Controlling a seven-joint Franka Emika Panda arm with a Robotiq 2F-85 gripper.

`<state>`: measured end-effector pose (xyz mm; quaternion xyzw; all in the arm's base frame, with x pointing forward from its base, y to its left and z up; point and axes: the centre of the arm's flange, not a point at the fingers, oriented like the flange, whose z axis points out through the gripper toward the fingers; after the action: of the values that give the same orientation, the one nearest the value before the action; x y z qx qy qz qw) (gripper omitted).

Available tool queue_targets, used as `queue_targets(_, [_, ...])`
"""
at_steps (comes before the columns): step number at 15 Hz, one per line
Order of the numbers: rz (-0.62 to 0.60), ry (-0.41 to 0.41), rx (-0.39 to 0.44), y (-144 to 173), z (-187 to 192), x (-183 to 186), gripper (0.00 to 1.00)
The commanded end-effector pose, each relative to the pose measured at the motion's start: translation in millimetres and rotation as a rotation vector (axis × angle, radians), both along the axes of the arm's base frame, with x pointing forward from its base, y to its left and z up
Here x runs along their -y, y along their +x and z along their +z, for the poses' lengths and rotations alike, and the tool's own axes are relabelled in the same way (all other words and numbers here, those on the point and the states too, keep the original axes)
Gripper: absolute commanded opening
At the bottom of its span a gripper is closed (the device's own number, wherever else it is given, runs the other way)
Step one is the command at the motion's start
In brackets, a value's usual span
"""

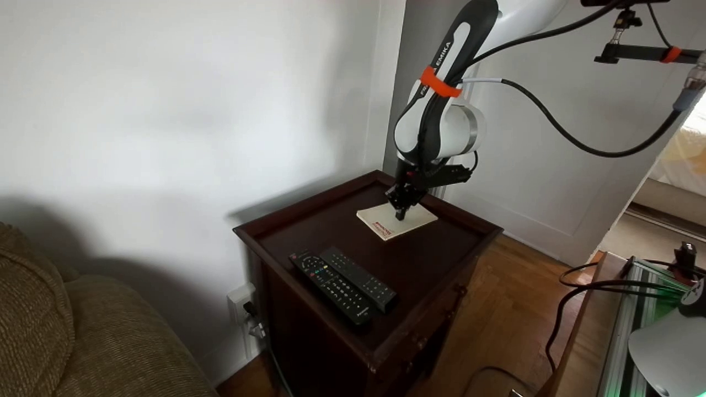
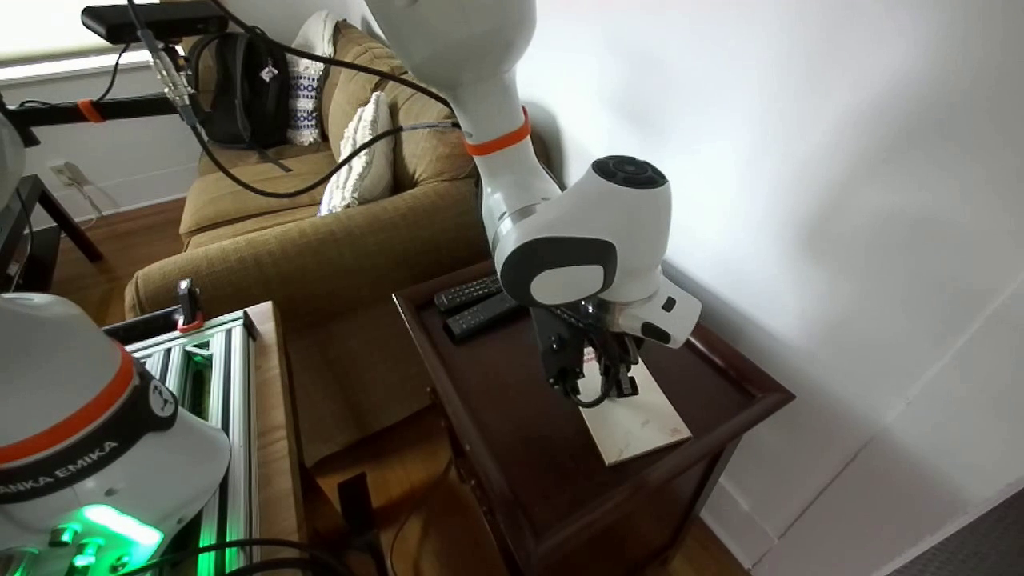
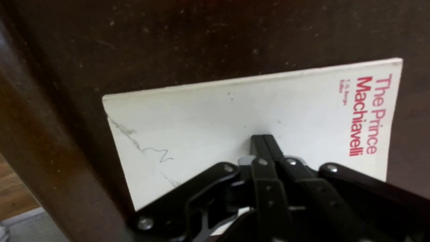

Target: Turn the white book to the right

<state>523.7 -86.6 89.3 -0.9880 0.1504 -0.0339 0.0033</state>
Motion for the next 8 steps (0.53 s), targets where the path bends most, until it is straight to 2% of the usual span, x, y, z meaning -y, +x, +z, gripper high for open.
queue_targets(1, [-0.176,0.052,-0.058,1,-37,-14,0.00])
queue_targets(8, [-0.459,0.081,-0.124,8,-39,-38,0.00])
